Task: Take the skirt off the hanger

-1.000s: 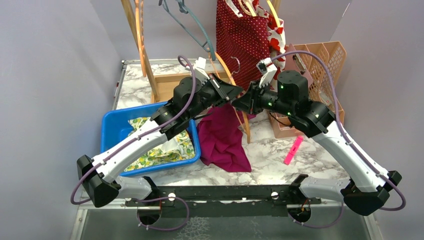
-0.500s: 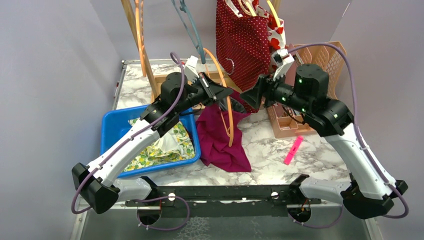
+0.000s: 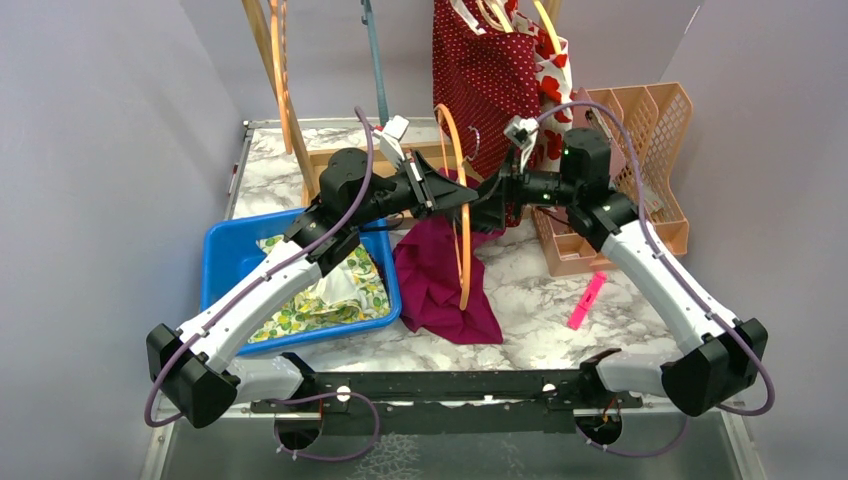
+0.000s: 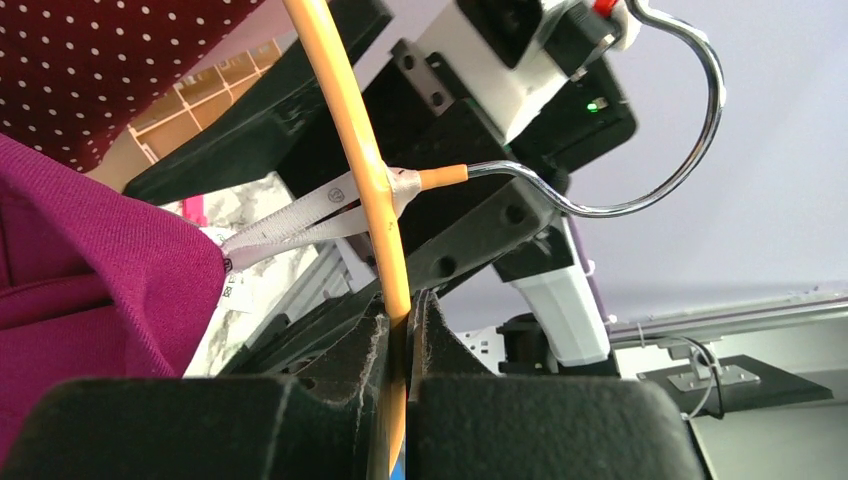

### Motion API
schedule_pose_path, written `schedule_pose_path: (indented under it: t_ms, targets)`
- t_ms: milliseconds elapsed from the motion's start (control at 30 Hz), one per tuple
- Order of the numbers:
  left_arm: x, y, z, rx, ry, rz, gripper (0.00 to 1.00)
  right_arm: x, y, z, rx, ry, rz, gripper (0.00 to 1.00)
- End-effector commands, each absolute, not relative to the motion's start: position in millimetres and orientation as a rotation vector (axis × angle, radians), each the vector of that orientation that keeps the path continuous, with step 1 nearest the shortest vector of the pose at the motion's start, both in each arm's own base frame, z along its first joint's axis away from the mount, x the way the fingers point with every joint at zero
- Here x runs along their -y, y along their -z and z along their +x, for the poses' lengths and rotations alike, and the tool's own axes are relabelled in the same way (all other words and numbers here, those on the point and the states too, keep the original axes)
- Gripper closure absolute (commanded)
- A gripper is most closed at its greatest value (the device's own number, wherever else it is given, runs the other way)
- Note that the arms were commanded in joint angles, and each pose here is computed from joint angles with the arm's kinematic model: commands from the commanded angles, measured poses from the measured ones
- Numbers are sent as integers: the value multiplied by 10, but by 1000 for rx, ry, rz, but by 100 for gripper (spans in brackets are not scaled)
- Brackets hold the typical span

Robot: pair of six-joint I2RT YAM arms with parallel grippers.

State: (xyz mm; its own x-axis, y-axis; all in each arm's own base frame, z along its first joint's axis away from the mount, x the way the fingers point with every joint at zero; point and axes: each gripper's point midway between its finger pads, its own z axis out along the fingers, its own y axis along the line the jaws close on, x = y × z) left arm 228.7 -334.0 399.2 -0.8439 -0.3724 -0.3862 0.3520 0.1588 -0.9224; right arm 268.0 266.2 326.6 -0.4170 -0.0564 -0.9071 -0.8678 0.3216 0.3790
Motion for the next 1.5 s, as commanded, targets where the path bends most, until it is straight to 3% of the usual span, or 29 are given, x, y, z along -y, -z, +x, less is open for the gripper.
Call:
schedule_pose_path:
  t_ms: [0,367,500,600,700,733,1133,1467]
  targets:
    - [3244,-4428,2080,-1741,1841,93,100,-2804,-3455,2430,-1478,-1306,-997,22]
    - [3265,-4453,2032,-1748,1879,133,100,-2970,-3455,2668,-1513,-1306,-888,37]
    - [3272,-4455,2016,-1746,1891,144,100,-3032,-3384,2736,-1553,-1301,-855,49]
    - [3271,-4452,2003,-1749,1897,146,100,-3062,-3391,2804,-1568,-1297,-816,64]
    - [3258,-4442,2001,-1754,1889,140,100,-3051,-3434,2837,-1582,-1283,-786,96]
    - [3253,-4436,2002,-1758,1883,140,100,-3025,-3434,2864,-1603,-1258,-758,99]
    - [3034,-4065,2232,-1939,1556,58,100,-2542,-3404,2645,-1827,-997,-679,99]
    - [3019,-3819,2371,-2058,1380,95,100,-2685,-3769,2479,-1779,-1119,-812,99]
